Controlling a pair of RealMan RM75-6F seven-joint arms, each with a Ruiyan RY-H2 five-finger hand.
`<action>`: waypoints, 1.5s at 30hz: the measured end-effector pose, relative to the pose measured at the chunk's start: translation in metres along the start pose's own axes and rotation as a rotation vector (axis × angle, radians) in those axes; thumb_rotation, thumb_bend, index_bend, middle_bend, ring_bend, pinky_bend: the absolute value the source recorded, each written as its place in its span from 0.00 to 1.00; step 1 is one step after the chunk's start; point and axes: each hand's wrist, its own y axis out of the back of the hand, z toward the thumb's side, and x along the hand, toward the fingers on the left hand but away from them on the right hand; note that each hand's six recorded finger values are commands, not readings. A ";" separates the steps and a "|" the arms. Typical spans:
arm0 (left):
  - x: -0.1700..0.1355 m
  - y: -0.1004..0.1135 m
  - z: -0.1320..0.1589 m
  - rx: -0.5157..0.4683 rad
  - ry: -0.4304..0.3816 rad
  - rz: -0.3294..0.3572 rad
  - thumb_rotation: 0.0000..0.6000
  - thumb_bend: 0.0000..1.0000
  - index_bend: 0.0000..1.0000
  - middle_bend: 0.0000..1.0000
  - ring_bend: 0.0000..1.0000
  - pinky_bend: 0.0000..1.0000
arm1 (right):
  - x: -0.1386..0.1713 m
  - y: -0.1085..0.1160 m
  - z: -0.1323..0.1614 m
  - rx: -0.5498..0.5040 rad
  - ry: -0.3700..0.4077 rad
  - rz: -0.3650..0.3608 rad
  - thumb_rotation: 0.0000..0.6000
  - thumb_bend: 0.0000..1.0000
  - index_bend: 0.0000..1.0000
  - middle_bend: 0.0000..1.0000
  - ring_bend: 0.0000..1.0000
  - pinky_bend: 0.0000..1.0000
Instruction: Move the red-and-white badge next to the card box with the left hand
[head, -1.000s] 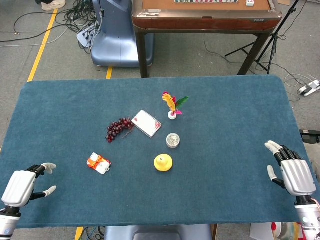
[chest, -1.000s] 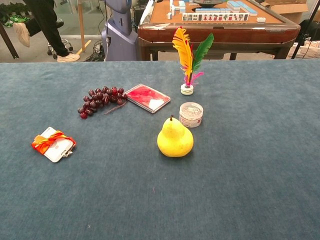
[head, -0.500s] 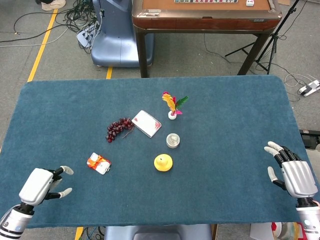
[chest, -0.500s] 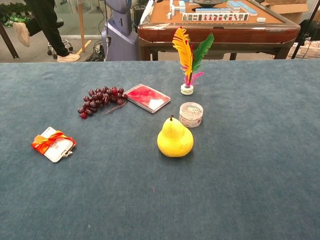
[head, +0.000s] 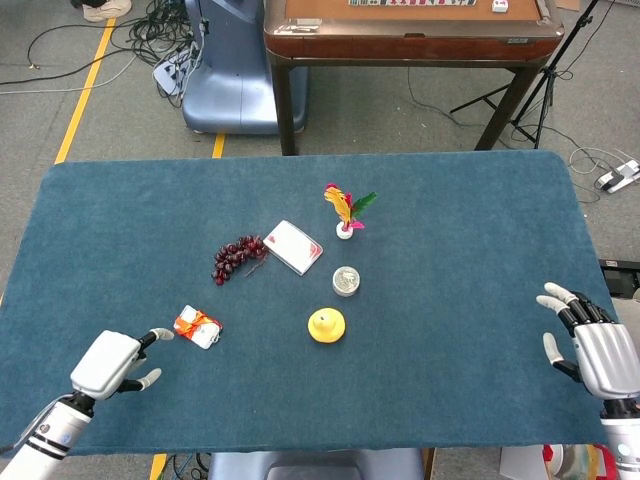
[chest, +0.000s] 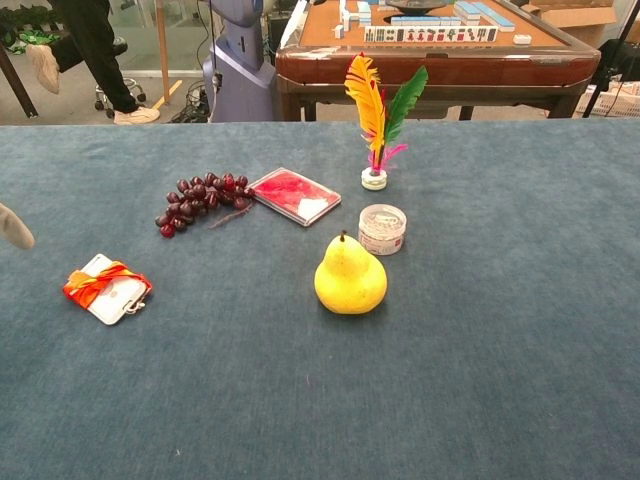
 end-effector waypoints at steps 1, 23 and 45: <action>0.001 -0.001 0.000 0.005 0.003 -0.007 1.00 0.29 0.31 1.00 0.93 1.00 | 0.000 0.000 0.000 0.000 -0.001 0.000 1.00 0.47 0.27 0.20 0.16 0.36; 0.056 -0.007 -0.021 0.104 0.055 0.182 1.00 0.00 0.72 1.00 0.99 1.00 | -0.003 -0.003 -0.001 0.002 -0.004 0.016 1.00 0.47 0.27 0.20 0.16 0.36; 0.101 -0.023 -0.017 0.082 0.026 0.098 1.00 0.00 0.78 1.00 0.99 1.00 | -0.003 -0.003 -0.003 0.001 -0.007 0.021 1.00 0.47 0.27 0.20 0.16 0.36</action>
